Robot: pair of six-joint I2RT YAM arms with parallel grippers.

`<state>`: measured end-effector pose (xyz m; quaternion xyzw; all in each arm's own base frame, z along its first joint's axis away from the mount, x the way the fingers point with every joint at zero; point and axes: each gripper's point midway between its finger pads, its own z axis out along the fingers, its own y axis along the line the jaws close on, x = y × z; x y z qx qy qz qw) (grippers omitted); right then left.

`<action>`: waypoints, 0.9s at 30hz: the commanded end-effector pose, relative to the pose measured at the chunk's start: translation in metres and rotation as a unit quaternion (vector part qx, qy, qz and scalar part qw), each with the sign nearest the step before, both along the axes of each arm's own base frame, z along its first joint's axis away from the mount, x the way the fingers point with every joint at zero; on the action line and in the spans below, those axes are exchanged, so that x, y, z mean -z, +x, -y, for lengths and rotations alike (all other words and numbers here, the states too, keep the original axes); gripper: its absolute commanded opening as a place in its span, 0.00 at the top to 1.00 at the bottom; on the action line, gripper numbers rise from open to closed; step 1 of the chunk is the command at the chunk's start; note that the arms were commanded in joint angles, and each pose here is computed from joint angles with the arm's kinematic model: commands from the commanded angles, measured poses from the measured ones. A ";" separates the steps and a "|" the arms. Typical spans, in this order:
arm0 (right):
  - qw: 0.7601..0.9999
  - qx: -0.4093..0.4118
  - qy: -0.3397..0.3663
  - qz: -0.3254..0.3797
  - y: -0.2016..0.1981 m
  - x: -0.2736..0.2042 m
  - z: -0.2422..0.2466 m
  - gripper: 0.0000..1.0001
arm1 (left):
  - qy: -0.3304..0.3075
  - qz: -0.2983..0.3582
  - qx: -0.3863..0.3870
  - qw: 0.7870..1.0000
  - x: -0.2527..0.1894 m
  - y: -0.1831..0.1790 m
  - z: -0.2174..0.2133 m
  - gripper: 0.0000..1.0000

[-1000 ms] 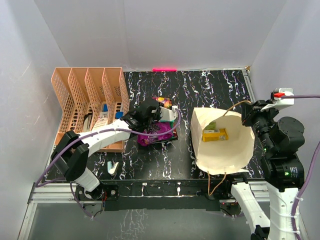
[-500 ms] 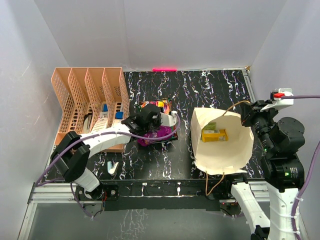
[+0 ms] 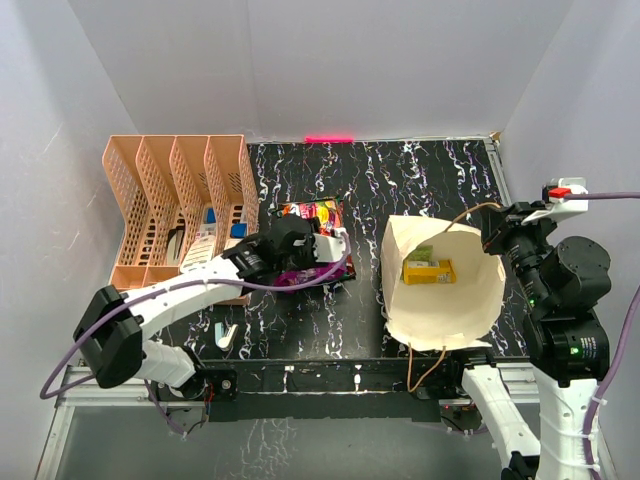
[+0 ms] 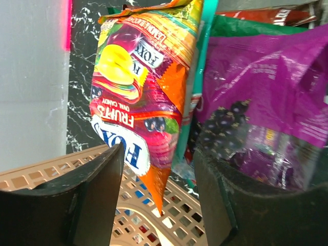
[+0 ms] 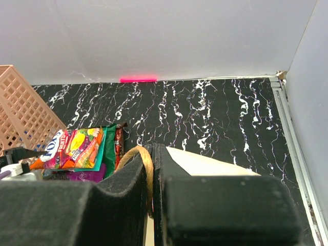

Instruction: Take the snacks out of the paper bag

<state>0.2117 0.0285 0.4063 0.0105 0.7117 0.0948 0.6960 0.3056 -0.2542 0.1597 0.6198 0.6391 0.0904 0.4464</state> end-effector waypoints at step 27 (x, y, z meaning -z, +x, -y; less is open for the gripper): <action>0.988 -0.091 0.105 -0.064 0.042 0.046 -0.043 0.92 | -0.480 -0.265 0.154 0.822 -0.141 -0.154 0.078 0.37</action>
